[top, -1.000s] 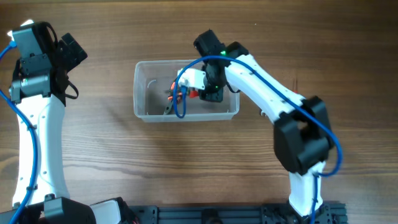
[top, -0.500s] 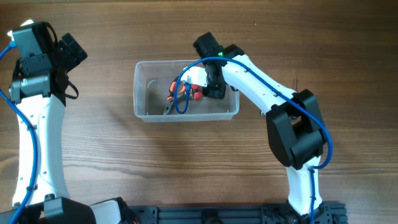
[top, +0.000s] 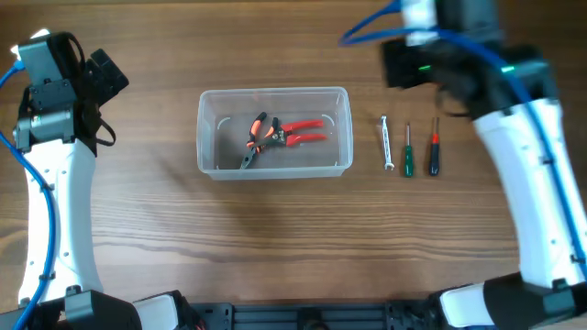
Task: Pack container
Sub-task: 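Move the snips into the container and release them, then grasp the black-and-red screwdriver with the right gripper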
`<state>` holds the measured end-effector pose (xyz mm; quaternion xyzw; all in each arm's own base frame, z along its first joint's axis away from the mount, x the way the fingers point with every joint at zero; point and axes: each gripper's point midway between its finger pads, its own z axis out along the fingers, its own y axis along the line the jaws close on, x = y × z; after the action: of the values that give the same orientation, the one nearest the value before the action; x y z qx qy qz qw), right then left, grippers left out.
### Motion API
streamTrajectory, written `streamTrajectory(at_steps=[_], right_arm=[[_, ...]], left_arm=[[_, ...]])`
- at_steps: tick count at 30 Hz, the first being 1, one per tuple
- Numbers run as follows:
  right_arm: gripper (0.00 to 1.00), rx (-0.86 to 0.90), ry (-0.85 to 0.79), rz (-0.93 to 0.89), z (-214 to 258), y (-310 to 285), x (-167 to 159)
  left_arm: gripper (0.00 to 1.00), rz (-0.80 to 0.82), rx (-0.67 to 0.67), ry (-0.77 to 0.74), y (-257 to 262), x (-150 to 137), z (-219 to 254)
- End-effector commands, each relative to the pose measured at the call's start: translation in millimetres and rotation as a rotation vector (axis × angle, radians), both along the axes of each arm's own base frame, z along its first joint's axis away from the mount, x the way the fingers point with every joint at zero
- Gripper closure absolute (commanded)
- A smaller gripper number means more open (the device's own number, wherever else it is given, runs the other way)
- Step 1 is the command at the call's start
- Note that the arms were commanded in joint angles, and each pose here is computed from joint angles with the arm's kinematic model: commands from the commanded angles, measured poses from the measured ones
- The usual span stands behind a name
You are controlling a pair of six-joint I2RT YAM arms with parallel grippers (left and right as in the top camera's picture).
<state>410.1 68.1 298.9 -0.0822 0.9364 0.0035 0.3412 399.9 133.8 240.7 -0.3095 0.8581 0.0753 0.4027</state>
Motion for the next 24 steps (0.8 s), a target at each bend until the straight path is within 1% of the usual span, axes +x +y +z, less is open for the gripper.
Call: streamTrajectory(at_steps=[1,4,6,8,12,14,18,20,24], right_arm=[[0.18,0.064,0.220,-0.267,-75,-61,-6],[0.18,0.115,0.379,-0.328,-138,-84,-24],[0.20,0.163,0.436,-0.345,-169,-90,-31],[0.22,0.185,0.494,-0.352,-195,-91,-41],[0.25,0.175,0.597,-0.346,-236,-86,-61],[0.25,0.173,0.620,-0.348,-252,-85,-67],[0.32,0.154,0.651,-0.369,-274,-88,-75],[0.33,0.133,0.660,-0.411,-283,-93,-79],[0.36,0.137,0.658,-0.425,-294,-94,-80]], left_arm=[[0.00,0.018,0.010,-0.001,5,0,2],[0.00,0.018,0.010,-0.001,5,0,2],[0.00,0.018,0.010,-0.001,5,0,2],[0.00,0.018,0.010,-0.001,5,0,2],[0.00,0.018,0.010,-0.001,5,0,2],[0.00,0.018,0.010,-0.001,5,0,2],[0.00,0.018,0.010,-0.002,5,0,2],[0.00,0.018,0.010,-0.001,5,0,2],[0.00,0.018,0.010,-0.001,5,0,2]])
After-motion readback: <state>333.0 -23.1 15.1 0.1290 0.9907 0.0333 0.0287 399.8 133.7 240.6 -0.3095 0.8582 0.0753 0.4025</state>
